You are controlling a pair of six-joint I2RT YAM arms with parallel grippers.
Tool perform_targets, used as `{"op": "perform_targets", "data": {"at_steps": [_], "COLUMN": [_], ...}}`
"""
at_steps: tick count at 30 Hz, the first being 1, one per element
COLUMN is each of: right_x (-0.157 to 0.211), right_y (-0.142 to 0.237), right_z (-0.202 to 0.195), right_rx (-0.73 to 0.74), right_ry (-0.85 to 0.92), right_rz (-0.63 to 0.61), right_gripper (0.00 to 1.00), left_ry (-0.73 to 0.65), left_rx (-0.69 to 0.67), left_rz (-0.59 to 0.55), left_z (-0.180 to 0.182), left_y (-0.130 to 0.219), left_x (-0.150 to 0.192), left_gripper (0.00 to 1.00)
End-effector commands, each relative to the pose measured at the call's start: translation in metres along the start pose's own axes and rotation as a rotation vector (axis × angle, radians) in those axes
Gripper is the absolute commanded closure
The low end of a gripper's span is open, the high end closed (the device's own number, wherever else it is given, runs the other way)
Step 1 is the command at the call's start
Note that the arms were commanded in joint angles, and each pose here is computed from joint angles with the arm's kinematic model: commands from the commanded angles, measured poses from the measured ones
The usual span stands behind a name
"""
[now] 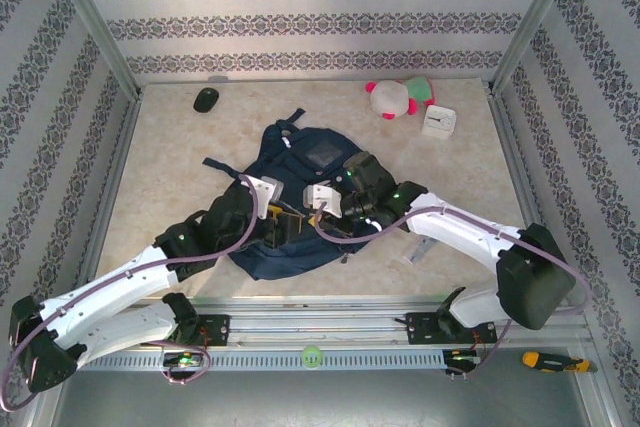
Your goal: Pack books, pencil case, and school supplies into a backpack
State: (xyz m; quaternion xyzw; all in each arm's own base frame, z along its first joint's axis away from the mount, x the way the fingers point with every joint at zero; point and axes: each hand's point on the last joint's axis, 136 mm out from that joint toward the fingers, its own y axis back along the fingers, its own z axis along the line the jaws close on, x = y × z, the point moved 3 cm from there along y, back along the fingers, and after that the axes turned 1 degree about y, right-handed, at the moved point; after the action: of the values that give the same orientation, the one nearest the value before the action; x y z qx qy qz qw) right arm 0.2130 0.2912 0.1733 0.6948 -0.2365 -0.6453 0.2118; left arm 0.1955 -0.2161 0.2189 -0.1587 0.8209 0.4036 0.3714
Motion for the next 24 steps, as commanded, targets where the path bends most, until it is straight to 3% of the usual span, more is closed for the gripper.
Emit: {"op": "perform_targets", "data": {"at_steps": [1, 8, 13, 16, 20, 24], "right_x": [-0.038, -0.038, -0.038, -0.041, -0.042, -0.044], "right_y": [0.01, 0.011, 0.011, 0.012, 0.012, 0.014], "right_z": [-0.004, -0.005, -0.01, -0.011, -0.01, -0.008], "right_rx": [-0.046, -0.054, -0.039, -0.046, -0.054, -0.062], "right_ry": [-0.003, -0.02, -0.058, -0.071, -0.079, -0.081], "right_rz": [-0.137, -0.134, -0.128, -0.134, -0.14, -0.144], "right_gripper": [1.0, 1.0, 1.0, 1.0, 1.0, 1.0], "left_ry": [-0.092, -0.069, -0.066, -0.04, 0.085, 0.285], "left_rx": [0.042, -0.137, -0.059, -0.004, -0.032, -0.129], "left_rz": [0.05, 0.066, 0.084, 0.026, -0.046, 0.07], "left_z": [-0.01, 0.016, 0.006, -0.003, -0.002, 0.005], "left_y": [-0.005, -0.007, 0.002, 0.015, 0.038, 0.054], "left_x": [0.013, 0.024, 0.029, 0.019, 0.001, 0.011], "left_gripper": [0.44, 0.45, 0.48, 0.47, 0.5, 0.53]}}
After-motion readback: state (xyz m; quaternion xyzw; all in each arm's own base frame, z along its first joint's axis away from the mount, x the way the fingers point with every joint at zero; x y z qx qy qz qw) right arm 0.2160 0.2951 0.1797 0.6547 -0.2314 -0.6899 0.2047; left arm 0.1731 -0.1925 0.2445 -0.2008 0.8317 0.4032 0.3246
